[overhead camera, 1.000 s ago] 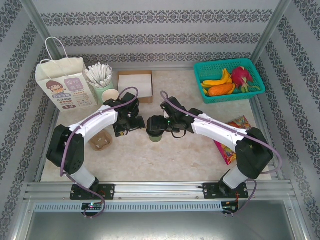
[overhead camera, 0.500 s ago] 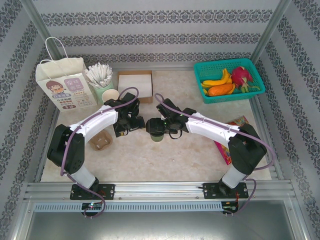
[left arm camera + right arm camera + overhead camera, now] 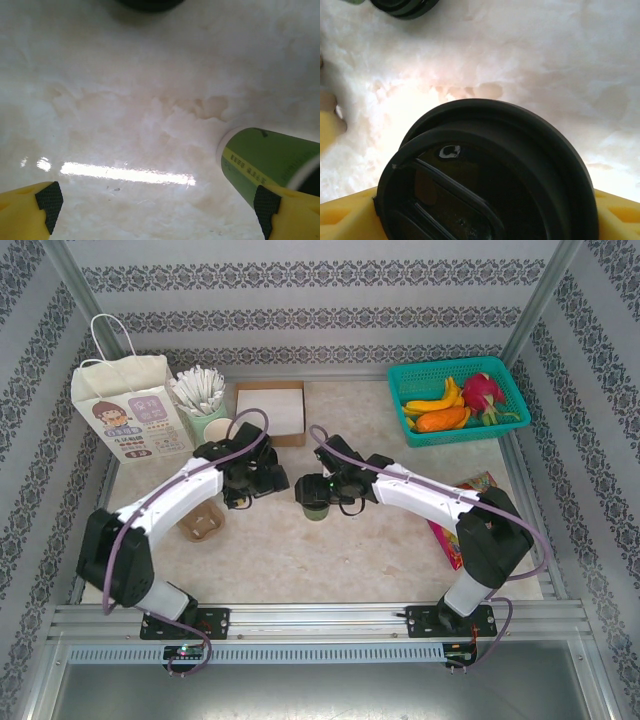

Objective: Pack the takeout coffee

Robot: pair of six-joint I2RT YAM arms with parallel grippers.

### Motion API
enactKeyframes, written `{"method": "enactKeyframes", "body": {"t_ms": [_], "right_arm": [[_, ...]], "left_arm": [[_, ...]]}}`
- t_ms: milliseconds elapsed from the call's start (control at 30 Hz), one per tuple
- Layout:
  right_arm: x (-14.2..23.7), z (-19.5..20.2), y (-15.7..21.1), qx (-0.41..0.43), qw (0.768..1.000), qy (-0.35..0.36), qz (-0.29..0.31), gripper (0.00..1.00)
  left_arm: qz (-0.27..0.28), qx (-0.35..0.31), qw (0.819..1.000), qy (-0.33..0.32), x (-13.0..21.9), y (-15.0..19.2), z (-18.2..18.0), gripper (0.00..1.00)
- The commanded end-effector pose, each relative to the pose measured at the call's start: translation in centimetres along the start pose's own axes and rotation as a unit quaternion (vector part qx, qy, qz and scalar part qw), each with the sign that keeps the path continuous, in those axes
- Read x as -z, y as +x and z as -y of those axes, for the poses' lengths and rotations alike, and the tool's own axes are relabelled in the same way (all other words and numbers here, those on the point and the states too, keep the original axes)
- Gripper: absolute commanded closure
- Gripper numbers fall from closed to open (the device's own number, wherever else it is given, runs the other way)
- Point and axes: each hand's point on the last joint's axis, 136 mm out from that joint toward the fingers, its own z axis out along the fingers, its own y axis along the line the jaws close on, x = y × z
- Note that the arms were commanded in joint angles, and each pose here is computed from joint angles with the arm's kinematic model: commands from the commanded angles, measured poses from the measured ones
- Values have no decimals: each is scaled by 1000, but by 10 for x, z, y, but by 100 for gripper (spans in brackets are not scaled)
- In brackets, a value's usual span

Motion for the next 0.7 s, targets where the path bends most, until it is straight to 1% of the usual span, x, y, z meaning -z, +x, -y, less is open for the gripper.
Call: {"method": "enactKeyframes", "body": {"t_ms": [0, 200, 367, 533, 667], "right_arm": [[9, 34, -14, -5, 999, 41, 2, 19], [19, 68, -63, -18, 998, 48, 25, 19], [22, 91, -108, -42, 997, 54, 43, 20], [22, 106, -138, -66, 995, 53, 47, 20], [17, 106, -158, -81, 995, 33, 48, 20]], "left_arm": [[68, -3, 998, 3, 21, -18, -5, 0], [100, 7, 995, 3, 40, -32, -16, 0], [142, 18, 990, 15, 57, -43, -21, 0], [171, 23, 985, 17, 67, -47, -28, 0], [180, 35, 983, 19, 71, -46, -35, 0]]}}
